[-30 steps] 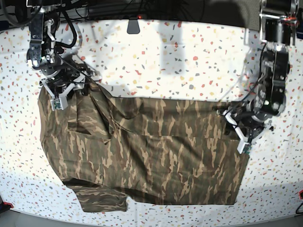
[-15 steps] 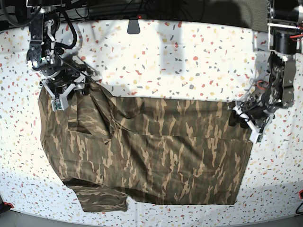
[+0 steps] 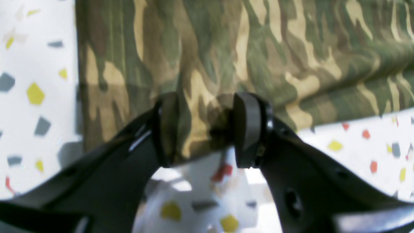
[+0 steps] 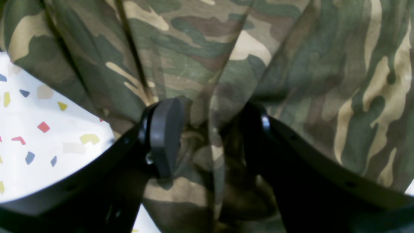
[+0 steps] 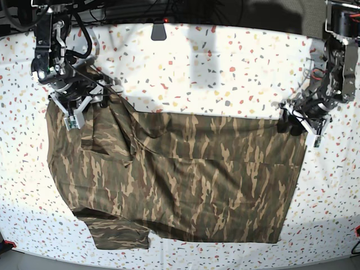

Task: Fold the T-shirt properly
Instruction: 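Hold with the right gripper and lower the left gripper's edge onto the shirt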

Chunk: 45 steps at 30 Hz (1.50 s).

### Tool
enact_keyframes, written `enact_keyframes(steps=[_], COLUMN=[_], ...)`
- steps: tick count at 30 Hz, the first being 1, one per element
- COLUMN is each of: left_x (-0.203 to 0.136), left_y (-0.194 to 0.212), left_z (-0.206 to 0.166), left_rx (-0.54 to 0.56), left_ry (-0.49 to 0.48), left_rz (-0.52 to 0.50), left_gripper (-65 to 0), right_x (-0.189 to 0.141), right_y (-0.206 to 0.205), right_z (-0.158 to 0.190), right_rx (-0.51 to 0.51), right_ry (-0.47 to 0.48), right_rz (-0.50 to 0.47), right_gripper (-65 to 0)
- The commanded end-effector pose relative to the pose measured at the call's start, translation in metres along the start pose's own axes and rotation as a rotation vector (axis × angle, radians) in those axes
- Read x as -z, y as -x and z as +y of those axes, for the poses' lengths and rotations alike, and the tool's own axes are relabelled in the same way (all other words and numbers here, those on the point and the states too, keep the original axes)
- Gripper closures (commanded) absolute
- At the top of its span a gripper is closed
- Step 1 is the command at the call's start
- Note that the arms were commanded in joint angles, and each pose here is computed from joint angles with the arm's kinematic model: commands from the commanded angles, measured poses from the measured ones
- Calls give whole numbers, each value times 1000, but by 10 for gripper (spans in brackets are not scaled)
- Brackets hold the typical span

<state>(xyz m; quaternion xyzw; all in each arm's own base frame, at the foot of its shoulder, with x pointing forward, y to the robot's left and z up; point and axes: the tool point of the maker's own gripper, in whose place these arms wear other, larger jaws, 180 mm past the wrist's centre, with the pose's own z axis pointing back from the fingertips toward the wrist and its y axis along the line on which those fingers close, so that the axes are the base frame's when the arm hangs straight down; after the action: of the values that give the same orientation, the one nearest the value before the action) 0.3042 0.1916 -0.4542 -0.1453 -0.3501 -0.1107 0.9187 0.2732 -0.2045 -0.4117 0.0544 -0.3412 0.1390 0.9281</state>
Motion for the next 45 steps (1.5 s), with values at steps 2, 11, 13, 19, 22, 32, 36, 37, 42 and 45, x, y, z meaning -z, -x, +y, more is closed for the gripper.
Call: enact_keyframes(steps=[2,11,13,19,22,32,36,37,42,45], left_x=[-17,-4,-9,-25,-24,39,49,50,49,48], left_y=[103,-12,-52,-138,-153,-54,-19,-17,-14,-11], left_z=[-7,-5,-11,-15,-14,-13,-14,-14,-14,-13], left_rx=[44,105,153,230,225,98,71,68,68,68], left_ry=[-14,-70,-77,-114,-114,-55,-51,-50,-51,-52], left_rz=[412,113,61,-74,-120,118,212,216,232,251], left_gripper=[-264,-265,-265,-264,-264,-264,-264,-264,-264,-264], right_x=[-3,-3,-3,-3,-3,-1,-1,-1,-1,-1], right_y=[-8,-14,-14,-14,-18,-21,-21,-21,-21,-21], right_z=[-2,-2,-2,0,4,10,10,10,10,10], right_rx=[-18,-17,-17,-10,11,32,32,32,32,32], right_ry=[3,3,3,-3,-22,-41,-41,-41,-42,-42], right_rz=[-19,-49,-49,-52,-75,-90,-89,-89,-88,-88], right_gripper=[-294,-294,-294,-294,-294,-294,-294,-294,-294,-294])
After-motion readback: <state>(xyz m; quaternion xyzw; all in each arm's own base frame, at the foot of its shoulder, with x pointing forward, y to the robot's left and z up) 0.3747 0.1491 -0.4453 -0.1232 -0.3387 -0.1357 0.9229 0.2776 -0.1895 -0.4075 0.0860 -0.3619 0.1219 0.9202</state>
